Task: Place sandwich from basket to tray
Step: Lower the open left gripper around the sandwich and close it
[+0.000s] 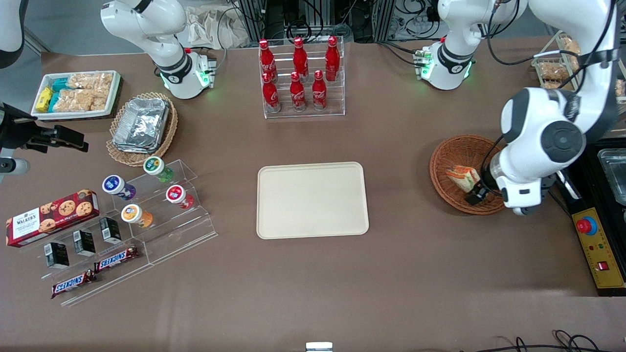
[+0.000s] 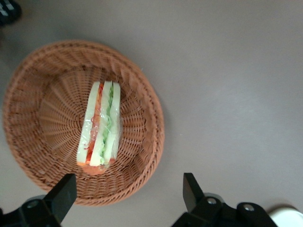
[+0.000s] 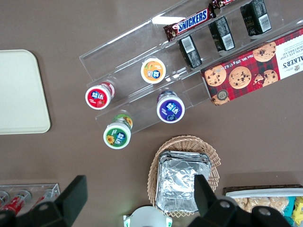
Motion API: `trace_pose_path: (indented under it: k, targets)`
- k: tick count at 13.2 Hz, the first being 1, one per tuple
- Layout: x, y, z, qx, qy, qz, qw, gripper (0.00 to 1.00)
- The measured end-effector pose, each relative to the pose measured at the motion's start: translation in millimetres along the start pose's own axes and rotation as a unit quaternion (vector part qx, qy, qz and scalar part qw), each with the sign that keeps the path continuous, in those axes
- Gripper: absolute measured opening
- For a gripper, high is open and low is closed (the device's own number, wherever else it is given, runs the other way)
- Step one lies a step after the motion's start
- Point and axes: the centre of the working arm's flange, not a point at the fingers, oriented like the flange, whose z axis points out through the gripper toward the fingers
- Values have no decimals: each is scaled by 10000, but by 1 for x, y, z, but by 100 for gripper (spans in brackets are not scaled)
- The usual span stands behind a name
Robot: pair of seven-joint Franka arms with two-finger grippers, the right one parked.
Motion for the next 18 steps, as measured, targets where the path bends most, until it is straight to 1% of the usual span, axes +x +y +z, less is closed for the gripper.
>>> trace_pose_path:
  k: [1, 3, 5, 7, 8, 12, 15, 16, 17, 18]
  targets:
    - [-5, -7, 22, 13, -9, -47, 10000, 100]
    - [-7, -22, 50, 134, -57, -213, 9997, 100]
    - [3, -38, 62, 321, -4, -296, 9990, 100]
    - [11, -49, 70, 437, 31, -360, 9984, 100]
    - [12, -51, 73, 454, 21, -382, 9982, 100]
    - [10, -44, 93, 391, 26, -485, 9981, 100]
    - [7, -43, 104, 472, 28, -436, 9979, 100]
    - [6, -43, 107, 503, 50, -399, 9979, 91]
    - [5, -43, 111, 520, 63, -366, 9980, 78]
    - [4, -43, 114, 521, 68, -346, 9980, 68]
